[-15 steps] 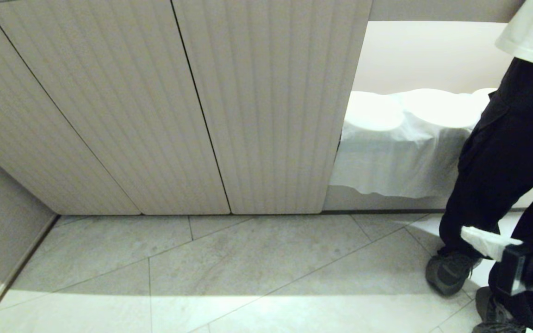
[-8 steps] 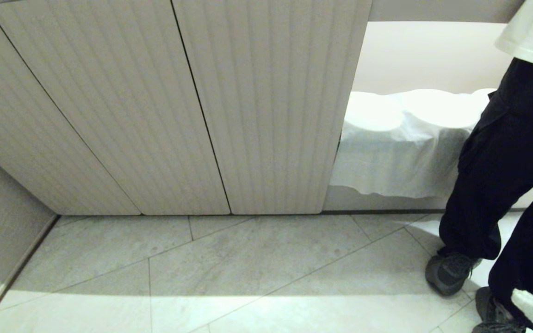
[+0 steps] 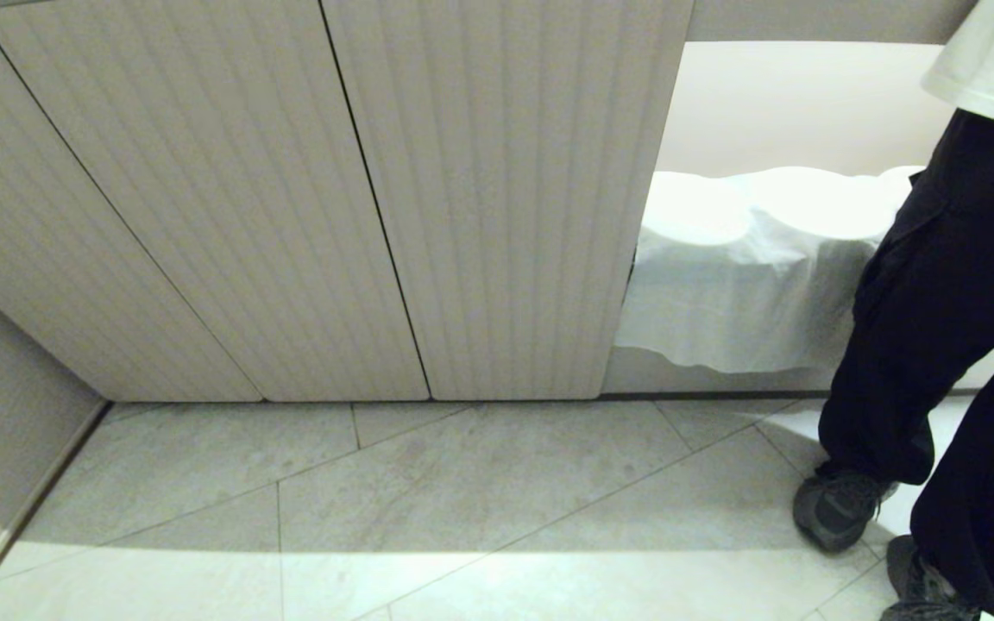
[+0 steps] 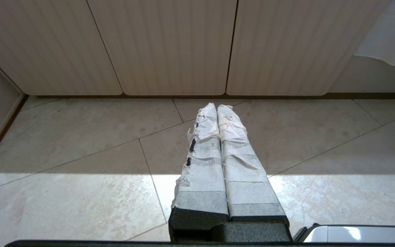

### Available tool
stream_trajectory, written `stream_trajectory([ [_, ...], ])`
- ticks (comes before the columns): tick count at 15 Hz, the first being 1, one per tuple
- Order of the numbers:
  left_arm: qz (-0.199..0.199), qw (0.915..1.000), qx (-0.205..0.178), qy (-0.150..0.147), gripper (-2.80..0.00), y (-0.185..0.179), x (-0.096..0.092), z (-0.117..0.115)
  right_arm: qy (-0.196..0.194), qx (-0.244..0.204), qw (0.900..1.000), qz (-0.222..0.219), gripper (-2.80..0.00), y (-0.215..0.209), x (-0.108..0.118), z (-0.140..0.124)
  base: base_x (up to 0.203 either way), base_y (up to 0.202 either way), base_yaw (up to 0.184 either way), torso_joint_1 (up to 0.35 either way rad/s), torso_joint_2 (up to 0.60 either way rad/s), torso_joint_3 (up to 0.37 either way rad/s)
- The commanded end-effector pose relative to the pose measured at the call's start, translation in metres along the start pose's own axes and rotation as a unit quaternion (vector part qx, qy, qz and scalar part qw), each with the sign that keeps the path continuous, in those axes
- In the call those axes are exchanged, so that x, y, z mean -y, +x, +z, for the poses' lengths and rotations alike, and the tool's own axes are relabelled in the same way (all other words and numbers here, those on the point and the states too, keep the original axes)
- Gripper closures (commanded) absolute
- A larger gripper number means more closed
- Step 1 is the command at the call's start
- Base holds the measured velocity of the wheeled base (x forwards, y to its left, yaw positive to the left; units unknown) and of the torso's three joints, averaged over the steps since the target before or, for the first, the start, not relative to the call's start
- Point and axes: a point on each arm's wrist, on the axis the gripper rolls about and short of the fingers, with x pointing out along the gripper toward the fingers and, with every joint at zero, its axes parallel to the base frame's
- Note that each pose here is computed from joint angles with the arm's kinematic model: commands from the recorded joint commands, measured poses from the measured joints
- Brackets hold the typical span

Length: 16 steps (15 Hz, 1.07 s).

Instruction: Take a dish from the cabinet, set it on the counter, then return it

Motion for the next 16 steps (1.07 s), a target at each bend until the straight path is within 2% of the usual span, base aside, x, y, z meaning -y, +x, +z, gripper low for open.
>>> stream_trajectory([
  [1, -0.001, 1.0, 0.0, 0.0, 0.0, 0.0, 0.0, 0.0, -0.002, 0.042, 0.999, -0.023, 0.0, -0.012, 0.001, -0.011, 0.0, 0.0, 0.0, 0.0, 0.0, 0.0],
  [6, 0.0, 1.0, 0.0, 0.0, 0.0, 0.0, 0.0, 0.0, -0.002, 0.11, 0.994, -0.015, 0.0, -0.023, 0.001, -0.018, 0.0, 0.0, 0.0, 0.0, 0.0, 0.0],
  [9, -0.001, 1.0, 0.0, 0.0, 0.0, 0.0, 0.0, 0.0, -0.01, 0.114, 0.993, -0.016, 0.0, -0.023, 0.001, -0.018, 0.0, 0.0, 0.0, 0.0, 0.0, 0.0],
  [16, -0.001, 1.0, 0.0, 0.0, 0.0, 0.0, 0.0, 0.0, 0.01, 0.113, 0.993, -0.015, 0.0, -0.023, 0.001, -0.018, 0.0, 0.0, 0.0, 0.0, 0.0, 0.0],
])
